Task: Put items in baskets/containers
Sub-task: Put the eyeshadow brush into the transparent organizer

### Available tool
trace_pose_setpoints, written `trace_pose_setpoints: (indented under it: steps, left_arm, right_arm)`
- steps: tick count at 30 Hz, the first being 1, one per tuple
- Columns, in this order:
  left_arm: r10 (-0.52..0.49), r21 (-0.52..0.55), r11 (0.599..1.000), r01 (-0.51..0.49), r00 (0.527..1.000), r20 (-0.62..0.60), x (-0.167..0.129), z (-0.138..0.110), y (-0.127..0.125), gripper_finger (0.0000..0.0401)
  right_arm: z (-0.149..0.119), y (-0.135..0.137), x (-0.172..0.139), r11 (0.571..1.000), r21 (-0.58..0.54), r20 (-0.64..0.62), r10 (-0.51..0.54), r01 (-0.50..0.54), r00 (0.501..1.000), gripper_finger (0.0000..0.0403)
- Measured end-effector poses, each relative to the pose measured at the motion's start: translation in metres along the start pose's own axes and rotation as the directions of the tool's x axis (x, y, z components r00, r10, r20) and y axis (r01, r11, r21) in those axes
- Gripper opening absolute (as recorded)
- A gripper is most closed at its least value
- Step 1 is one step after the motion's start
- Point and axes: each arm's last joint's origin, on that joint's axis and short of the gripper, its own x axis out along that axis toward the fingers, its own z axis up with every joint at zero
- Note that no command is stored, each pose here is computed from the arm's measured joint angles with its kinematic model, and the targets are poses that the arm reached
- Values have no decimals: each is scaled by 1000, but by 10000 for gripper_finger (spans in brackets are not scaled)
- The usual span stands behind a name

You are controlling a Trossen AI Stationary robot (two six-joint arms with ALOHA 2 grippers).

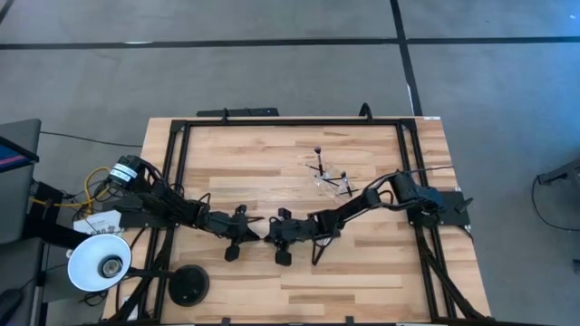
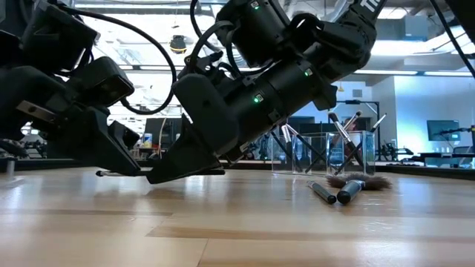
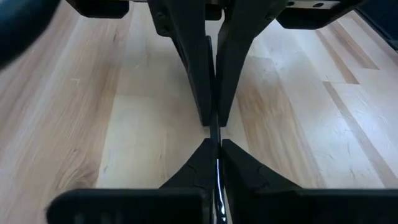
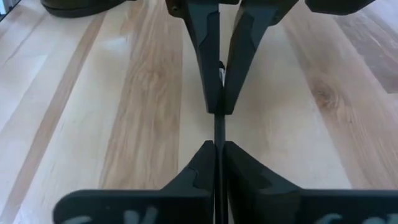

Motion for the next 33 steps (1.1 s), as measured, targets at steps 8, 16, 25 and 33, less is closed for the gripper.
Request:
trace_pose_setpoints:
  steps: [8,16,25,33]
  left_arm:
    - [19,-5,1000,-19,997,68,6,15,-3,75]
    - [107,-6,994,-111,939,326,-12,66,-10,102]
    - [190,-37,977,-209,790,583,-65,110,-10,97]
    - [168,3,978,-209,791,588,-63,113,-10,97]
  right_arm:
    - [-1,0,0,1000,-2,-13,-3,3,1000,7]
    - [35,6,-44,995,-32,-49,-99,97,994,5]
    - [99,74,-202,830,-376,280,-323,413,904,4]
    - [16,40,-237,945,-191,613,-97,265,784,5]
